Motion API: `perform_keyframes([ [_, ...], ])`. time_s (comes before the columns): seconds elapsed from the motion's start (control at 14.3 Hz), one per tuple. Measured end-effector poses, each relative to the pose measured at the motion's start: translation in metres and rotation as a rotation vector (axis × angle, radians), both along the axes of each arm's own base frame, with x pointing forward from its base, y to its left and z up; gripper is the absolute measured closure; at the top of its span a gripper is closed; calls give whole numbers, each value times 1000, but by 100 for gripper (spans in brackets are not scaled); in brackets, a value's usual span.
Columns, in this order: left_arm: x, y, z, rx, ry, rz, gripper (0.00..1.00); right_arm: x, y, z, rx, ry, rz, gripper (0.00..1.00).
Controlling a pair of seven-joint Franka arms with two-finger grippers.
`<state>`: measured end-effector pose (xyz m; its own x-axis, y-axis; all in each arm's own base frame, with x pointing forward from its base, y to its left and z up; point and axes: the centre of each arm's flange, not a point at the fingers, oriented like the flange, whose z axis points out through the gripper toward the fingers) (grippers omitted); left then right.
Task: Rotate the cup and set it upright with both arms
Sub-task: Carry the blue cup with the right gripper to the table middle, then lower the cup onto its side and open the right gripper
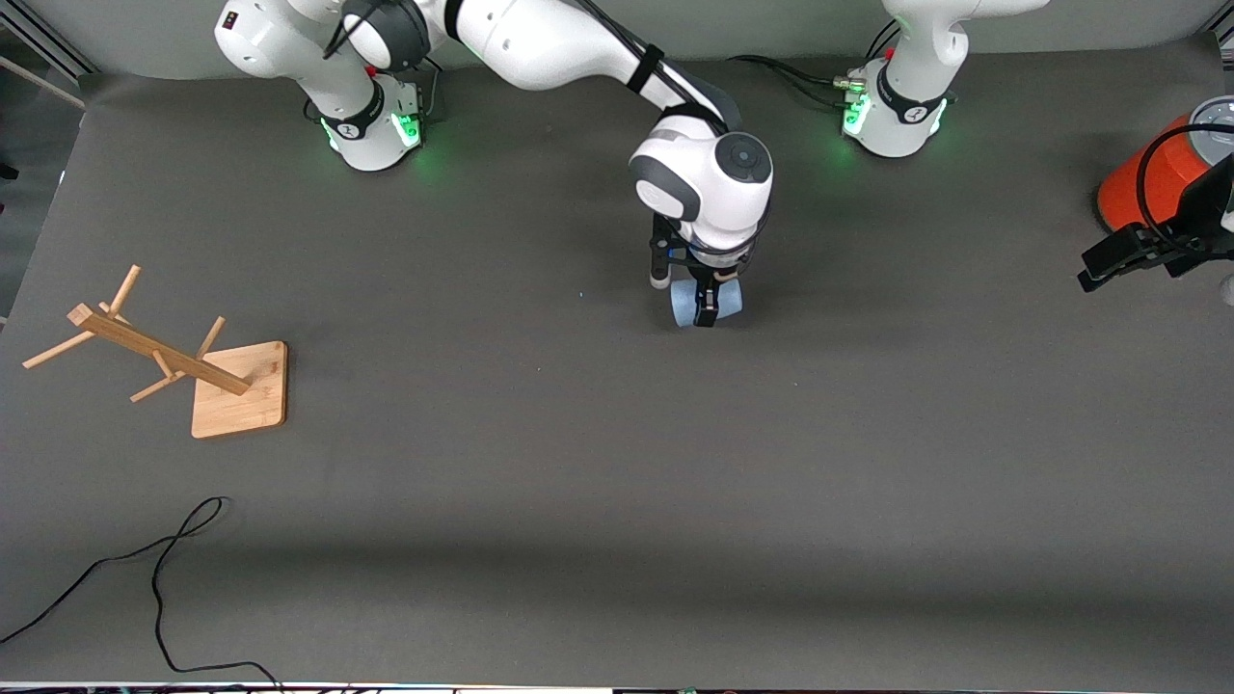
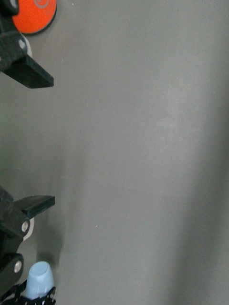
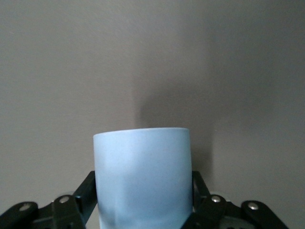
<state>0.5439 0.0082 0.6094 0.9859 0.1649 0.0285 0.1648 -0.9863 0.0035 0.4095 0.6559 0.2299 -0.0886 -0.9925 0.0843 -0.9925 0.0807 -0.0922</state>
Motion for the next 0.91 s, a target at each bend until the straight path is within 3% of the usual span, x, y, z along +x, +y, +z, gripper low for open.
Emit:
perform_keyframes([
  [0.35,0,0,0,0,0,0,0,-4,3,-30,-4,-7,-13,19],
  [0.56,0,0,0,0,0,0,0,-3,2,-40,-10,-20,-8,0],
  [0.91,0,0,0,0,0,0,0,-2,3,-40,-6,-28,-6,0],
])
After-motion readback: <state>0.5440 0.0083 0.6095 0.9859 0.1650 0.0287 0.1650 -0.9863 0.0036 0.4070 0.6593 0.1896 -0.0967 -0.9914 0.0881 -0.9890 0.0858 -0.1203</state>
